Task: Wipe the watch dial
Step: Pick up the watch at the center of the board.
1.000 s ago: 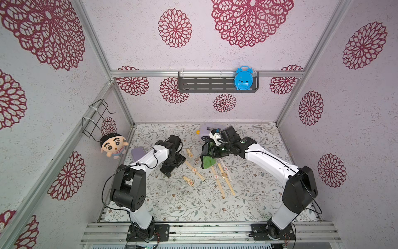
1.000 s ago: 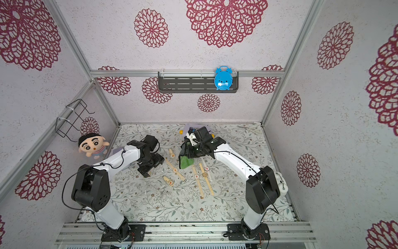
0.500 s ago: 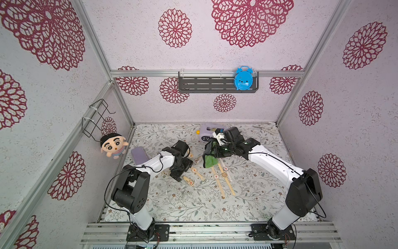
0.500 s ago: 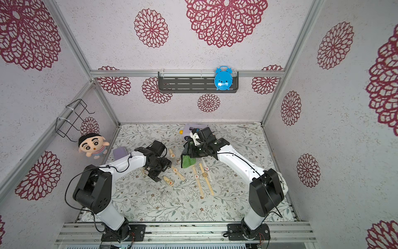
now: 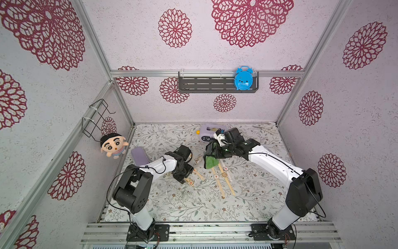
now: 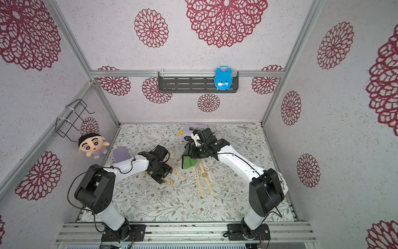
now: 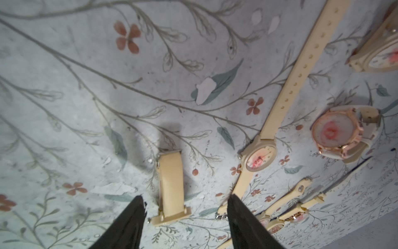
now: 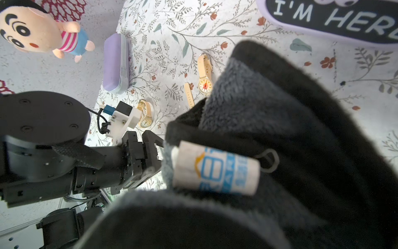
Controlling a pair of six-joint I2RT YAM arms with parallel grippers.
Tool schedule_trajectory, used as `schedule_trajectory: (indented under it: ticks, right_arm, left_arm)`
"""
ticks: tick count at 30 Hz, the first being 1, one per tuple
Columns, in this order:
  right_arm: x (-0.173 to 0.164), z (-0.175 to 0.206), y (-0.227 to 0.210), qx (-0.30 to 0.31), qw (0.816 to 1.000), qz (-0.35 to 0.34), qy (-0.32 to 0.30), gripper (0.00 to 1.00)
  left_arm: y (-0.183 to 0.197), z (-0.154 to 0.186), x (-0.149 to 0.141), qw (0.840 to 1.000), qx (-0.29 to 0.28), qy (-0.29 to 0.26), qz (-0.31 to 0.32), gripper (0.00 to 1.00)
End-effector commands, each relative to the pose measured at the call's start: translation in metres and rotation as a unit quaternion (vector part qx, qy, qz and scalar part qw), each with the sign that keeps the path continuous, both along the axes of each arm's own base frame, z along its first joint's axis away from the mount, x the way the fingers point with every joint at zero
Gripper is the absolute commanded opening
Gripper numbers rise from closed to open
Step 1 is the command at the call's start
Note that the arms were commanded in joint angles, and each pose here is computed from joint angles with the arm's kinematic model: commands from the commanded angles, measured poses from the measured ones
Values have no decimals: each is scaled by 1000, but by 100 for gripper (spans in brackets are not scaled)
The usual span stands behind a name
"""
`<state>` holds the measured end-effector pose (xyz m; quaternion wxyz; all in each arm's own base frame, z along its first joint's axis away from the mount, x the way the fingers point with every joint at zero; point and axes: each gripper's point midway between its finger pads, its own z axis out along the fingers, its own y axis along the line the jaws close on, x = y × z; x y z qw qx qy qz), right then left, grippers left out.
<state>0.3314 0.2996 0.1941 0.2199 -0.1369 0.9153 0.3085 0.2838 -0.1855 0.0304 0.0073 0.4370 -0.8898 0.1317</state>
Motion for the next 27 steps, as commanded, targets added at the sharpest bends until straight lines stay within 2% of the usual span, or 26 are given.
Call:
schedule_trajectory:
  ticks: [1,12,18,20,27]
  right_arm:
    - [2,30,-5,26,999,-13,-36,0]
    - [-1,29,-10,25,999,-19,-36,0]
    - [-1,29,-11,25,999,-21,-37,0]
    - [-1,27,-11,25,999,-21,-36,0]
    - [-1,23,-7,37,999,-24,-26,0]
  left_arm:
    - [-6,-14,-4,1000,-6,11,2,60]
    - [-5,-34,-6,1000,6,20,0,39]
    - [-2,-39,-11,1000,7,23,-6,13]
    - [-2,-40,-13,1000,7,26,-9,1]
    - [-5,-21,-6,999,1,1,-33,0]
